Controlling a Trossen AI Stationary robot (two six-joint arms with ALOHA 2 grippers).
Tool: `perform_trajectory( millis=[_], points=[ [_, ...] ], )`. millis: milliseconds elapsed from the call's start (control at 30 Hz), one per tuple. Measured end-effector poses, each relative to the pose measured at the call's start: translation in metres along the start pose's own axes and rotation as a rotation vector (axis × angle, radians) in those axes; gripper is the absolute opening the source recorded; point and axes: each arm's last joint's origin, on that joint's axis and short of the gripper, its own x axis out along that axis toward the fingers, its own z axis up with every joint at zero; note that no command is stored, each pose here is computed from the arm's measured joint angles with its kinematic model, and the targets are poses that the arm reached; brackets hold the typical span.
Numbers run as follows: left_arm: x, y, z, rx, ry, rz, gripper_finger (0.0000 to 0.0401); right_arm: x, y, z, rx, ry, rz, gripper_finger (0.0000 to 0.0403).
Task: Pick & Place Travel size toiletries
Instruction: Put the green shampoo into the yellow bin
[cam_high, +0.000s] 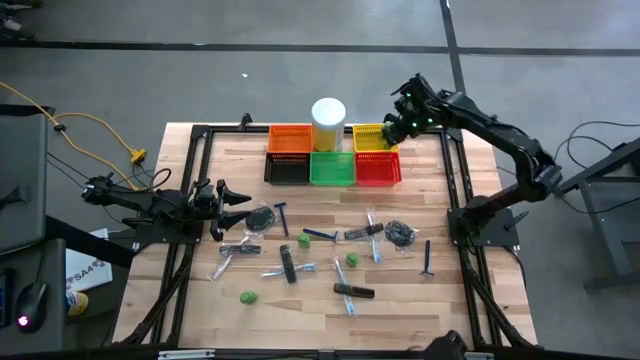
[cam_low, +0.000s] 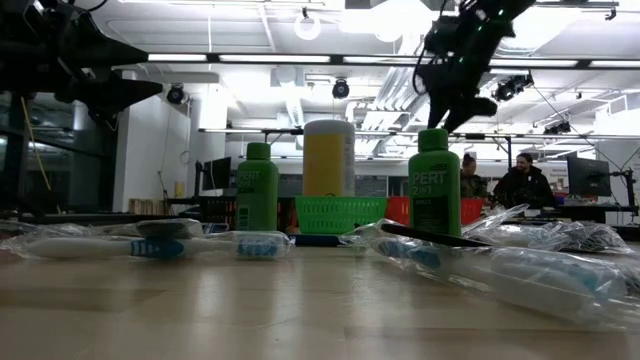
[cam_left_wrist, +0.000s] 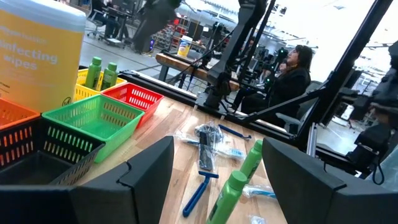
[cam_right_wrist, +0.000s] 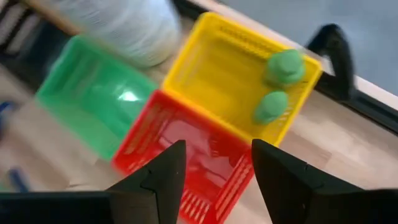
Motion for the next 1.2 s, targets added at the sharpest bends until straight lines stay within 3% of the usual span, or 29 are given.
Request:
perform_trajectory(
  millis=[333,600,1000,1200],
  points=[
    [0.000,0.000,0.000,0.000,0.000,0.000,0.0246,-0.048,0.039,-0.025,-0.263,-0.100,0.133,0.0159],
    [0.000,0.000,0.000,0.000,0.000,0.001,0.0246,-0.053,0.082,-0.055,-0.506,-0.017,0.250,0.0155],
    [0.000,0.000,0.000,0.000,-0.001,0.004,0.0246,-0.054,0.139,-0.128,-0.621,0.182,0.285,0.0155],
    [0.000,0.000,0.000,0.000,-0.001,0.004,0.0246,-0.040,0.168,-0.178,-0.668,0.135,0.349,0.0155]
  ],
)
